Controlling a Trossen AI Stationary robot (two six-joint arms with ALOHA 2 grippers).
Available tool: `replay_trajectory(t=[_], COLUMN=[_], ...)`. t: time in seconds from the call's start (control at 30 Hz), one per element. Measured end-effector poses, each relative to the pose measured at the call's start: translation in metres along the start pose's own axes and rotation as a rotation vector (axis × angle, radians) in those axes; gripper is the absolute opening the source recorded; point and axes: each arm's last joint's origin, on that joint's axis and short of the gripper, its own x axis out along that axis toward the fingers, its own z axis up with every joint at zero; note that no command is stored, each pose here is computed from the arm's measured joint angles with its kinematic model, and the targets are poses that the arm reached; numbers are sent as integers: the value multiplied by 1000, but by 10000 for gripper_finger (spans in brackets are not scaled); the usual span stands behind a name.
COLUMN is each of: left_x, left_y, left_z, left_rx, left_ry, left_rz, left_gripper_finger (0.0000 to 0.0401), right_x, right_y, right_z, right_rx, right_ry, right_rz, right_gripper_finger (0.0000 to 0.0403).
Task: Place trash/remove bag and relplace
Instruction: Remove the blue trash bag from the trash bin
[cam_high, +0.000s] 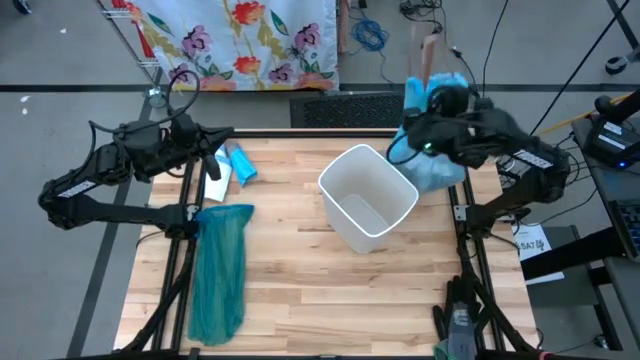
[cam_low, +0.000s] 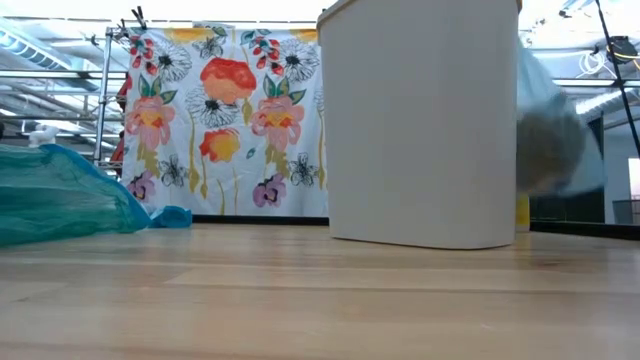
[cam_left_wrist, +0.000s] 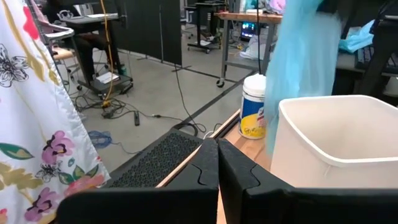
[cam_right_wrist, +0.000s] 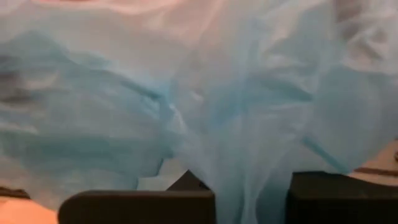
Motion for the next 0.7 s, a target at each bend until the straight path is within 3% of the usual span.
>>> replay_trajectory(t=[0.13, 0.33, 0.5, 0.7], left_x=[0, 0, 0, 0], left_y=[0, 0, 0, 0], left_z=[0, 0, 0, 0], left_rx=[-1, -2, -3, -30], left_ry=[2, 3, 1, 0], left_rz=[-1, -1, -2, -2], left_gripper_finger=[0, 0, 0, 0], right_x=[11, 21, 26, 50], right_y=[-1, -26, -35, -38], right_z=[-38, -88, -128, -178], right_rx=[42, 141, 239, 271], right_ry=[33, 54, 45, 135], right_rz=[-46, -85, 3, 108], right_gripper_finger=[0, 0, 0, 0])
